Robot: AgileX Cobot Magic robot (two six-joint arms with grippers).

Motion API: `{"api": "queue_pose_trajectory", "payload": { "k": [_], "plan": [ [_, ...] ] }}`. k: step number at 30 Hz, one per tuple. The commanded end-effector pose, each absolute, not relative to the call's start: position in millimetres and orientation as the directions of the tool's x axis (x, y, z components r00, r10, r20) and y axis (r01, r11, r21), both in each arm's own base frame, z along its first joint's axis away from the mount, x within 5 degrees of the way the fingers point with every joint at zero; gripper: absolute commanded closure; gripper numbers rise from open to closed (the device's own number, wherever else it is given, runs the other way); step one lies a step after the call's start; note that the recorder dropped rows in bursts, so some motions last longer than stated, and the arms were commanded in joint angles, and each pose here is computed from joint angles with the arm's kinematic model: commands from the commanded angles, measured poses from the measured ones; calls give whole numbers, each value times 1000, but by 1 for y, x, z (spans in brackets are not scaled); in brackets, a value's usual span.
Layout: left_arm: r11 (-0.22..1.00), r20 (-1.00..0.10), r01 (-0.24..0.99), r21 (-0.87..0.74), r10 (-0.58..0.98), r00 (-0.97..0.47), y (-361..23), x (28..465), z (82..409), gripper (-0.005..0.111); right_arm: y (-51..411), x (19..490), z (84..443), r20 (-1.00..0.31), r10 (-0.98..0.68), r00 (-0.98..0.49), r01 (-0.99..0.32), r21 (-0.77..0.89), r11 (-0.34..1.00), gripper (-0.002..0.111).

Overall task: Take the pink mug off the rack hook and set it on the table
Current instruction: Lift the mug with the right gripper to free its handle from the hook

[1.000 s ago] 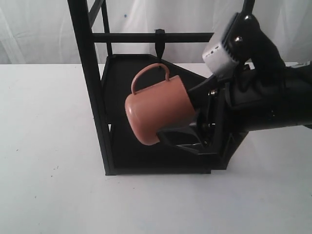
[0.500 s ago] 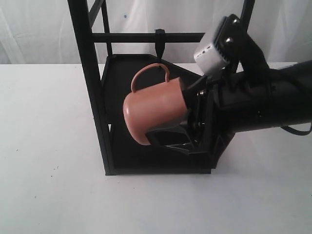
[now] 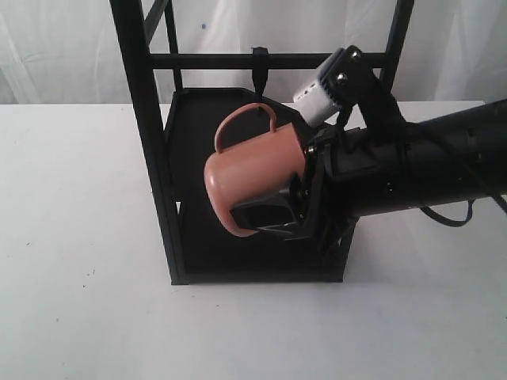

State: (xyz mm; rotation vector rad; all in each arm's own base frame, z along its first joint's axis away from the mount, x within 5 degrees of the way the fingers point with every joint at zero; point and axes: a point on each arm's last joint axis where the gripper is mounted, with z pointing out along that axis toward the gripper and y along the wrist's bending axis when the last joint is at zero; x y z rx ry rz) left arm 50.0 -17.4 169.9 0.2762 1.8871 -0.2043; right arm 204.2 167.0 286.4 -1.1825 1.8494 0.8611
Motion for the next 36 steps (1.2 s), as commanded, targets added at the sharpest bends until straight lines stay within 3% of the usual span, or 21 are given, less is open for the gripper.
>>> {"api": "queue_pose_trajectory", "payload": {
  "k": [1, 5, 36],
  "plan": [
    [958, -947, 286, -16, 78, -312, -17, 50, 169, 107, 168, 205, 288, -875, -409, -260, -934, 121, 335, 86],
    [958, -947, 286, -16, 78, -312, -17, 50, 169, 107, 168, 206, 289, -880, -412, -236, -939, 96, 331, 108],
    [958, -947, 286, -16, 78, -312, -17, 50, 169, 107, 167, 188, 315, -913, -375, -164, -970, 81, 228, 108]
  ]
}}
